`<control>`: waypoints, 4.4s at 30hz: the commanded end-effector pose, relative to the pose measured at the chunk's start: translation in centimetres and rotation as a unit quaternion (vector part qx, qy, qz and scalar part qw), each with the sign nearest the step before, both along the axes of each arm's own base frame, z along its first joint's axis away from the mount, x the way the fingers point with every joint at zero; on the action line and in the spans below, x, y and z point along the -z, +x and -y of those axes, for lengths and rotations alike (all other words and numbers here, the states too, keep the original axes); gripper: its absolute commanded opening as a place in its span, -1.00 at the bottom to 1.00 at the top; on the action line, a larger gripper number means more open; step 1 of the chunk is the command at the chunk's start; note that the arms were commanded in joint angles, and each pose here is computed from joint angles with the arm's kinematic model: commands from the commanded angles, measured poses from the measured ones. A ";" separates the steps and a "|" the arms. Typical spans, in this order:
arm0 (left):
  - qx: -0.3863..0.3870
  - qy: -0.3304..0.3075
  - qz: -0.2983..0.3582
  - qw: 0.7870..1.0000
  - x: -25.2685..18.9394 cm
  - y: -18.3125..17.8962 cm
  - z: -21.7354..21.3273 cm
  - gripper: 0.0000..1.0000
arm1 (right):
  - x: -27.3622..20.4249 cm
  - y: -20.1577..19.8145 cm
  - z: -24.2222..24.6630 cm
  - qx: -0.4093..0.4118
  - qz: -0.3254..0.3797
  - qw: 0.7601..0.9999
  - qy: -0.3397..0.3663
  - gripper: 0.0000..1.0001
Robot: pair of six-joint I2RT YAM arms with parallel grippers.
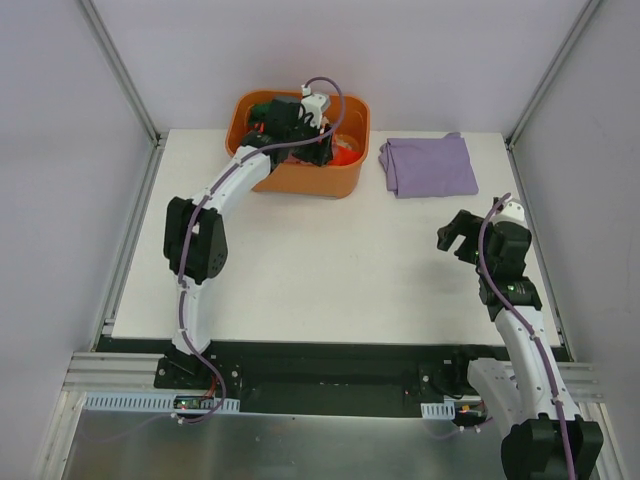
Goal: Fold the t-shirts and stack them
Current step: Grab crumpled tshirt from bin with the left arm, then move the tshirt to the center of the board, then flatten out the tshirt
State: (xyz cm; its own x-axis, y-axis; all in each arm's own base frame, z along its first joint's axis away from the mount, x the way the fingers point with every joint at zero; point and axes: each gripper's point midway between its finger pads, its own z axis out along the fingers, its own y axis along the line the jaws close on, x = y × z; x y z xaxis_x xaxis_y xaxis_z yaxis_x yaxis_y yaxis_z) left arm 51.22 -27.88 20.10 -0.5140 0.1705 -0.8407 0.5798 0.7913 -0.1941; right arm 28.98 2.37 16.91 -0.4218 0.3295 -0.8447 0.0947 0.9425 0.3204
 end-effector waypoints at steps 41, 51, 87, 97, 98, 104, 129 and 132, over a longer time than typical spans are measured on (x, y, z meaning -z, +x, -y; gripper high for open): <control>0.135 -0.289 0.404 0.857 -48.1 -26.3 -2.0 -1.00 | -3.4 0.4 -0.2 -0.011 0.053 0.999 -0.001 0.91; 0.148 -0.343 0.442 0.815 -52.3 -31.1 -4.1 -1.00 | -3.9 0.3 -0.4 -0.016 0.069 0.997 0.002 0.91; -0.060 -0.145 -0.056 0.986 2.6 -18.8 0.6 -1.00 | -8.8 -2.3 -9.6 -0.195 0.108 0.953 0.207 0.91; 0.062 -0.129 -0.128 0.981 5.7 -21.3 9.0 -1.00 | -9.0 -2.2 -9.8 -0.202 0.132 0.953 0.183 0.91; 0.079 -0.135 -0.138 0.978 5.7 -21.7 10.4 -1.00 | -8.7 -2.1 -9.7 -0.201 0.132 0.955 0.177 0.91; 0.220 -0.165 -0.210 0.938 6.2 -27.2 20.3 -1.00 | -8.2 -1.9 -9.0 -0.186 0.120 0.962 0.157 0.91; -0.223 -0.008 -0.063 0.973 4.3 -23.9 -5.5 0.98 | -5.5 -1.7 -7.4 -0.169 0.071 0.980 0.078 0.92; -0.328 -0.003 -0.114 0.938 7.2 -26.5 -12.1 0.98 | -3.9 -1.4 -10.3 -0.238 0.033 0.969 0.059 0.91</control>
